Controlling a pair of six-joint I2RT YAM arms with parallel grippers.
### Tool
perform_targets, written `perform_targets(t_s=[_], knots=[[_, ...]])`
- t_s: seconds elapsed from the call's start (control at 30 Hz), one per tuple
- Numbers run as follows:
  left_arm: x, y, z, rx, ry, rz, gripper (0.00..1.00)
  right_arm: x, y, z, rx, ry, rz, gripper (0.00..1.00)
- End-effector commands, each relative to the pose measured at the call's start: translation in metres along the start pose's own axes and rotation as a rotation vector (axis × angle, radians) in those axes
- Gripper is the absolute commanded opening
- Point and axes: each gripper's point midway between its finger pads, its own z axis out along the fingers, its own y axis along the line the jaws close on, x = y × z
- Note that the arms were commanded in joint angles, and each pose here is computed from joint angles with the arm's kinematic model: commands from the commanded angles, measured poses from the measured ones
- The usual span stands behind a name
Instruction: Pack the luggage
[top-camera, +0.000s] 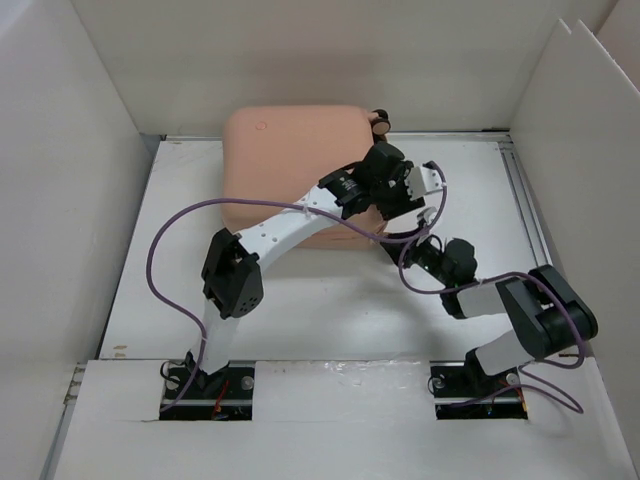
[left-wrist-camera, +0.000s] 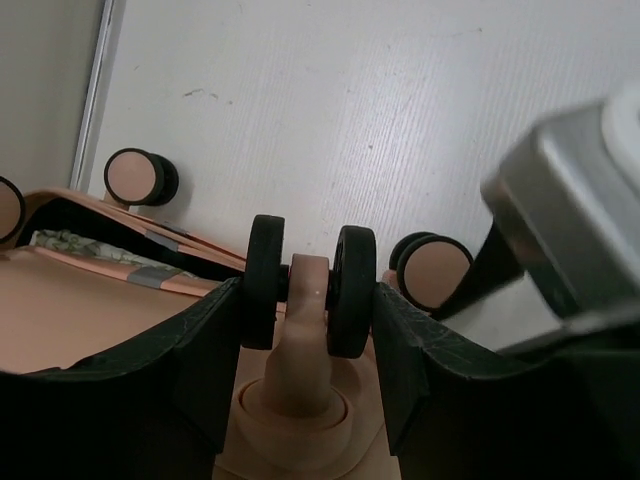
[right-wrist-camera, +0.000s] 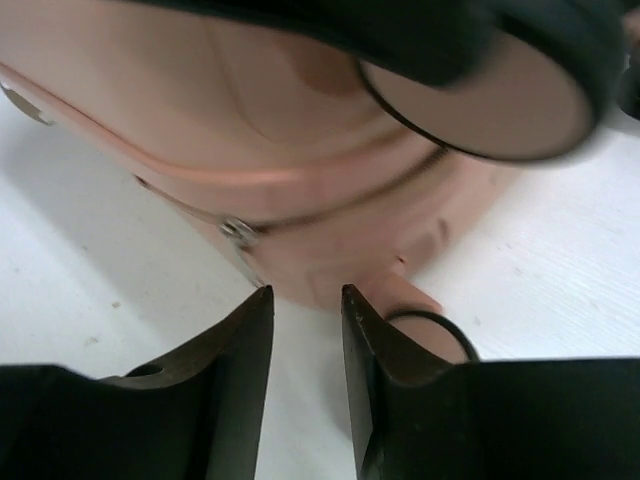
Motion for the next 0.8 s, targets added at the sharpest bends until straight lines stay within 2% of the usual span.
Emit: perform_targets(t_s=[0.0, 0.07, 0.1, 0.23, 0.3, 0.37, 0.4, 0.43, 0.47, 0.53, 0.57, 0.6, 0.63, 0.67, 0.73, 0.77], knots=[[-0.048, 0.009, -0.069, -0.009, -0.072, 0.087, 0.49, -0.018, -0.001, -0.012, -0.042, -0.071, -0.017, 0.41], [-0.053, 0.010, -0.075, 0.001, -0.074, 0.109, 0.58, -0.006, -0.013, -0.023, -0.017, -0.031, 0.007, 0.44], [-0.047, 0.004, -0.074, 0.031, -0.053, 0.117, 0.66, -0.004, -0.017, -0.026, -0.009, -0.022, 0.013, 0.46], [-0.046, -0.009, -0.082, 0.102, -0.045, 0.117, 0.77, 0.000, -0.034, -0.037, 0.035, -0.002, 0.042, 0.50], [-0.050, -0.011, -0.086, 0.111, -0.059, 0.090, 0.79, -0.002, -0.042, -0.040, 0.051, -0.001, 0.046, 0.52], [-0.068, 0.004, -0.105, 0.062, -0.126, 0.015, 0.79, -0.009, -0.052, -0.040, 0.088, 0.000, 0.051, 0.53], [-0.078, 0.013, -0.117, 0.030, -0.165, -0.016, 0.79, 0.006, -0.062, -0.046, 0.142, 0.075, 0.111, 0.53], [-0.097, 0.027, -0.140, -0.022, -0.238, -0.041, 0.79, -0.014, -0.075, -0.043, 0.186, 0.062, 0.076, 0.53], [-0.087, 0.057, -0.153, -0.121, -0.219, -0.112, 0.80, -0.017, -0.086, -0.046, 0.241, 0.086, 0.072, 0.53], [-0.088, 0.104, -0.188, -0.273, -0.255, -0.253, 0.80, -0.038, -0.120, -0.057, 0.423, 0.122, 0.033, 0.53], [-0.063, 0.152, -0.220, -0.428, -0.233, -0.328, 0.80, -0.049, -0.127, -0.058, 0.457, 0.117, 0.008, 0.53], [-0.047, 0.174, -0.238, -0.510, -0.220, -0.374, 0.81, -0.061, -0.138, -0.059, 0.512, 0.108, -0.015, 0.53], [-0.023, 0.193, -0.249, -0.588, -0.183, -0.415, 0.81, -0.067, -0.143, -0.059, 0.534, 0.118, -0.011, 0.53], [-0.011, 0.209, -0.272, -0.673, -0.178, -0.431, 0.81, -0.094, -0.151, -0.051, 0.546, 0.083, -0.039, 0.53], [0.052, 0.247, -0.318, -0.893, -0.094, -0.539, 0.82, -0.120, -0.162, -0.035, 0.545, 0.064, -0.049, 0.53], [0.061, 0.245, -0.311, -0.883, -0.071, -0.547, 0.82, -0.126, -0.166, -0.029, 0.545, 0.061, -0.050, 0.53]])
